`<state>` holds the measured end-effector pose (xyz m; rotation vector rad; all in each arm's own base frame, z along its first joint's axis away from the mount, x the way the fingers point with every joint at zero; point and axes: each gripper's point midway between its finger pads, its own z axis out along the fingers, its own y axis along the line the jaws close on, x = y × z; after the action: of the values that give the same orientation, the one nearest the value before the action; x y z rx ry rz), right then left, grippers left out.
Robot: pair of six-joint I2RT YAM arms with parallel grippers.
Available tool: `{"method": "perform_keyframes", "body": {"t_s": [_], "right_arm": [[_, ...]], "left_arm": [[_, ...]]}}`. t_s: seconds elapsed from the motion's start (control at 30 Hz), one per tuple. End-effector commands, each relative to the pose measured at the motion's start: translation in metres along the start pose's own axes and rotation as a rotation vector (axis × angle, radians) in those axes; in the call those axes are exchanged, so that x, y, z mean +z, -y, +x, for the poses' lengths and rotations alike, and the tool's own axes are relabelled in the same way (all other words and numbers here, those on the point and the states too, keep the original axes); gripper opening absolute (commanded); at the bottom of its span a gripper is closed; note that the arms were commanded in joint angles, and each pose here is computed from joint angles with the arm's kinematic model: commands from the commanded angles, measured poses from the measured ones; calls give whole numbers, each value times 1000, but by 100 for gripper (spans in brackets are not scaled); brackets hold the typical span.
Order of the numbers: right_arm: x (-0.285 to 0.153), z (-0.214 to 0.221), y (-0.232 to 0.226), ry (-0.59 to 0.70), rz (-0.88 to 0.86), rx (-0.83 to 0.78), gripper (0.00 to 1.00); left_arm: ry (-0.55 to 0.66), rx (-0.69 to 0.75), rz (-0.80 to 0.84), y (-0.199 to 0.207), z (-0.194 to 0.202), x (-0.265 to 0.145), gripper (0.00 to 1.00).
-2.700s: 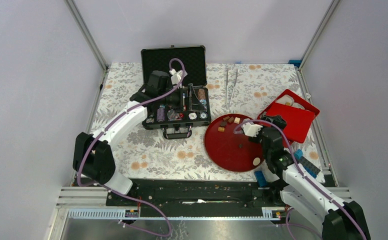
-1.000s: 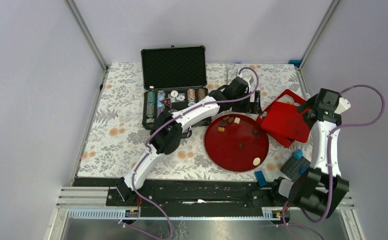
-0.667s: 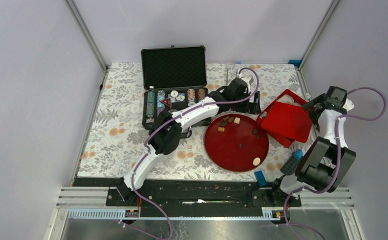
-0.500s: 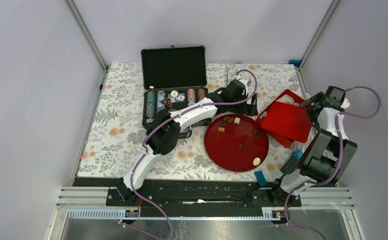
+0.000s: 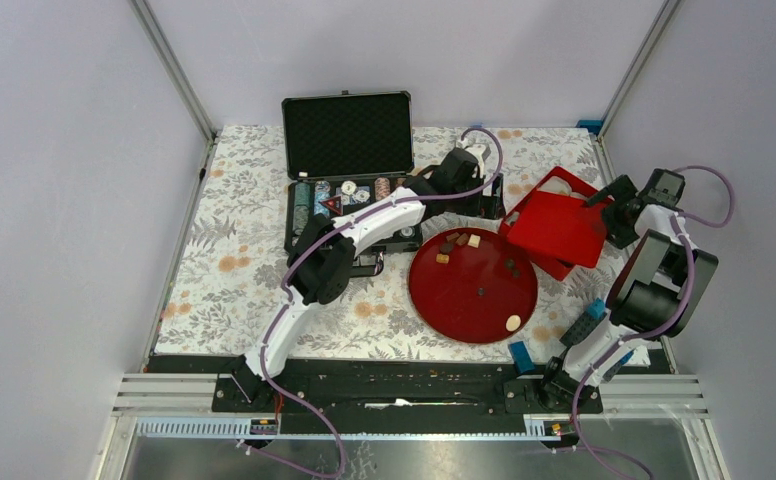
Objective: Pack the chocolate
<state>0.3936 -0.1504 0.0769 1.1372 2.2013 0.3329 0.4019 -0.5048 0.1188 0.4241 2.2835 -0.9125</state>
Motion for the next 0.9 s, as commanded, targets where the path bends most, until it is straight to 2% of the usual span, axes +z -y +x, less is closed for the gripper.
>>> {"method": "perform_keyframes", "body": {"t_s": [0.0, 0.27, 0.37, 0.6, 0.7, 0.87], "right_arm": [[4, -8, -42, -33, -159, -59, 100], [17, 6, -85, -161, -306, -155, 100], [21, 13, -92, -193, -270, -220, 100], [-3, -11, -84, -53, -120, -236, 99], [-17, -17, -81, 9, -128, -191, 100], [-32, 2, -69, -30, -208, -80, 100]], "left_arm": [[112, 59, 60, 17, -38, 2, 94], [85, 19, 51, -2, -27, 19, 95], [89, 18, 67, 4, -32, 10, 95], [88, 22, 72, 10, -34, -17, 95], [79, 21, 86, 15, -33, -25, 95], [62, 14, 95, 15, -29, -25, 95]]}}
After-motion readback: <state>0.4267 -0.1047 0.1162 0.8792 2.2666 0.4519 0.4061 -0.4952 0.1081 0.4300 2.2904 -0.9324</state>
